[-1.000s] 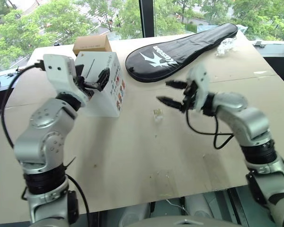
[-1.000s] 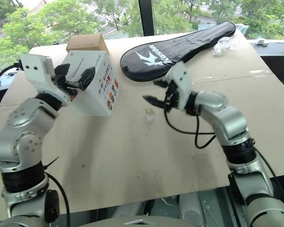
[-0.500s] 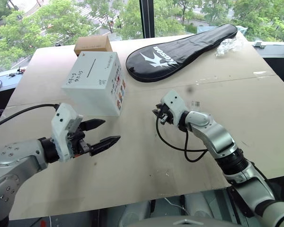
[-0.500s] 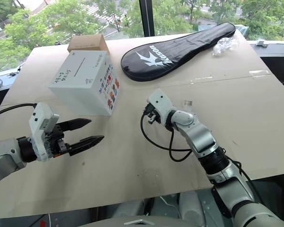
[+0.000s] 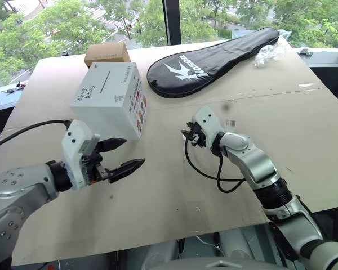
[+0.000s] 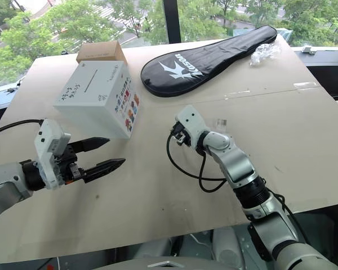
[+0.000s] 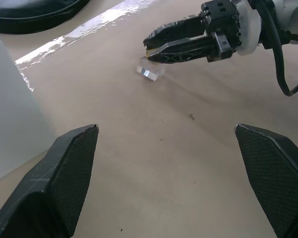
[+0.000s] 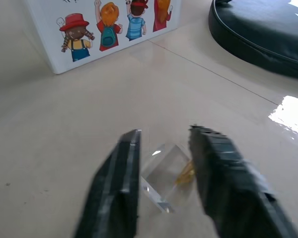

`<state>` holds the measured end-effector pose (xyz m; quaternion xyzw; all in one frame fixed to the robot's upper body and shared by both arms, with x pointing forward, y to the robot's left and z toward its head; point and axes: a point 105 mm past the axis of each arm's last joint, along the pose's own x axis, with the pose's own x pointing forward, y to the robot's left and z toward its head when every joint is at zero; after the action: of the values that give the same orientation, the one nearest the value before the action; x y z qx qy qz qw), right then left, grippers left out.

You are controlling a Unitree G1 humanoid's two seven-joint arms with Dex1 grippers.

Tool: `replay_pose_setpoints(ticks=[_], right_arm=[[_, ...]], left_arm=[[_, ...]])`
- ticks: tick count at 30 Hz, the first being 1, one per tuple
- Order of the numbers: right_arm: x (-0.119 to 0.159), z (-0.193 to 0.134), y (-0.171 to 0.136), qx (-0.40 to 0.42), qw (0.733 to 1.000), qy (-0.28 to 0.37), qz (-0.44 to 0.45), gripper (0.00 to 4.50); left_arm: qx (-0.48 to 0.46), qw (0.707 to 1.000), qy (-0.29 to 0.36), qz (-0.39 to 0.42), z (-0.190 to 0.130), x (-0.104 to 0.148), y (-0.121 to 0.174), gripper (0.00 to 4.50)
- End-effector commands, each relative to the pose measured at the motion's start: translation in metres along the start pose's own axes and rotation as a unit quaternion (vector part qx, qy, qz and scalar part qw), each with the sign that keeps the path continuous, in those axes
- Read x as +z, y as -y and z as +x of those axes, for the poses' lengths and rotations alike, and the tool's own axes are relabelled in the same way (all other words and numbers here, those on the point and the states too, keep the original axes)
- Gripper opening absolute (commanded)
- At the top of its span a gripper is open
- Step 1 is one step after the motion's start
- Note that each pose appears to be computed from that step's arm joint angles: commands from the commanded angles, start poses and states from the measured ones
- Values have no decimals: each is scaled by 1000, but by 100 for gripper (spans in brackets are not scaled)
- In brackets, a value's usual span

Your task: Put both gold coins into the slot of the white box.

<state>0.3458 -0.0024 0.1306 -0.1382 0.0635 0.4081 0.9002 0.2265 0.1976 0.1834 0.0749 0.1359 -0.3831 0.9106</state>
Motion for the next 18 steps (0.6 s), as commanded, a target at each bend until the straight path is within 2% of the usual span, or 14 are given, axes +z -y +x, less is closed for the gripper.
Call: replay_pose_setpoints(ticks=[1, 7, 14, 18], right_arm=[[1, 0, -8, 10, 1000, 2, 2, 182], [10, 1, -1, -12, 1000, 24, 2, 182], [12, 1, -10, 9, 999, 31, -11, 182], [24, 1, -14, 15, 998, 61, -32, 182]], left_arm=[[-3, 1000, 10, 16, 1, 8, 2, 450], [-2, 1000, 12, 16, 1, 9, 2, 450], [-5, 1000, 14, 15, 2, 9, 2, 450], [-7, 1000, 15, 15, 2, 10, 2, 450]])
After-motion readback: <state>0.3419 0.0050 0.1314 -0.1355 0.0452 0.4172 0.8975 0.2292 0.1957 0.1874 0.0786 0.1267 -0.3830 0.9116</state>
